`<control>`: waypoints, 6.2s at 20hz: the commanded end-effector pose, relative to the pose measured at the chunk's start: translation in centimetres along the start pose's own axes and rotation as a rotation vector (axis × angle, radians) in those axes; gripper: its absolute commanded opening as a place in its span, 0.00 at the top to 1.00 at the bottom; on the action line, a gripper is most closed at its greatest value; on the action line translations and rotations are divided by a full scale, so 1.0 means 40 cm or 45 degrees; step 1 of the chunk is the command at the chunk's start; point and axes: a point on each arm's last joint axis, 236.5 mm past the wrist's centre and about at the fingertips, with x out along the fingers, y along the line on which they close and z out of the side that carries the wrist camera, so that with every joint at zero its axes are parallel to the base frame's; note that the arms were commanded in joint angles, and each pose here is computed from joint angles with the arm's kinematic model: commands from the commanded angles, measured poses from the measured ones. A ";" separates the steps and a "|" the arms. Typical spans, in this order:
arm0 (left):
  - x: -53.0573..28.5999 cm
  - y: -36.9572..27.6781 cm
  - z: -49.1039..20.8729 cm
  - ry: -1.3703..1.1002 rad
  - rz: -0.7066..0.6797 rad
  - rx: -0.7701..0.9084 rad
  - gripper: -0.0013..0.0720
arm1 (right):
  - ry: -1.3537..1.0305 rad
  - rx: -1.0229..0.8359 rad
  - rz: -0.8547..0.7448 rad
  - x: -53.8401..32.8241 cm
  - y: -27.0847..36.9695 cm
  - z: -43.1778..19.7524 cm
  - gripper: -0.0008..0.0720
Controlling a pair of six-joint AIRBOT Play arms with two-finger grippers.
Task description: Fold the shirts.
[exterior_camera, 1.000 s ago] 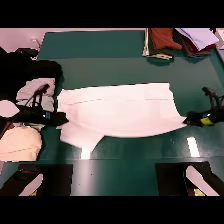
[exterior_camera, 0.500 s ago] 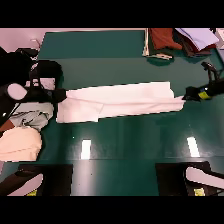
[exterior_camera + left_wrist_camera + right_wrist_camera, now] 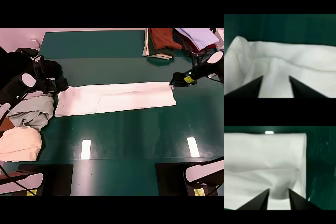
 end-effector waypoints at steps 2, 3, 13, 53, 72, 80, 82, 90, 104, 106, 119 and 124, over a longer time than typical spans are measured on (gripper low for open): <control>-0.021 -0.037 0.030 0.017 -0.041 -0.001 0.16 | -0.043 -0.008 0.171 -0.017 0.034 0.057 0.42; -0.034 -0.049 0.034 0.038 -0.049 0.013 0.16 | -0.030 -0.002 0.188 -0.031 0.016 0.045 0.42; -0.028 -0.184 -0.020 0.116 -0.164 0.080 0.91 | 0.177 0.417 0.503 0.072 -0.164 -0.143 0.30; -0.346 -0.261 0.391 -0.312 -0.061 0.361 0.95 | -0.129 -0.905 1.079 -0.139 1.230 -0.228 0.97; -0.491 -0.330 0.354 -0.368 -0.104 0.520 0.95 | 0.109 -0.109 0.537 0.216 0.523 -0.168 0.22; -0.438 -0.354 0.340 -0.327 -0.142 0.518 0.95 | 0.243 -0.066 0.715 0.372 0.682 -0.216 0.23; -0.439 -0.356 0.339 -0.326 -0.148 0.516 0.95 | 0.232 -0.116 0.749 0.400 0.750 -0.208 0.33; -0.440 -0.413 0.301 -0.278 -0.265 0.528 0.95 | -0.019 -0.366 0.693 0.293 0.797 -0.050 0.97; -0.448 -0.684 0.122 -0.212 -0.506 0.758 0.95 | -0.664 0.390 -0.140 -0.348 -0.281 -0.004 0.97; -0.451 -0.690 0.123 -0.212 -0.520 0.726 0.95 | -0.764 0.561 -0.244 -0.431 -0.429 -0.070 0.97; -0.446 -0.685 0.121 -0.203 -0.509 0.731 0.95 | -0.526 0.772 -0.403 -0.337 -0.487 -0.368 0.97; -0.446 -0.685 0.122 -0.207 -0.508 0.740 0.95 | -0.373 0.674 -0.590 -0.390 -0.513 -0.448 0.36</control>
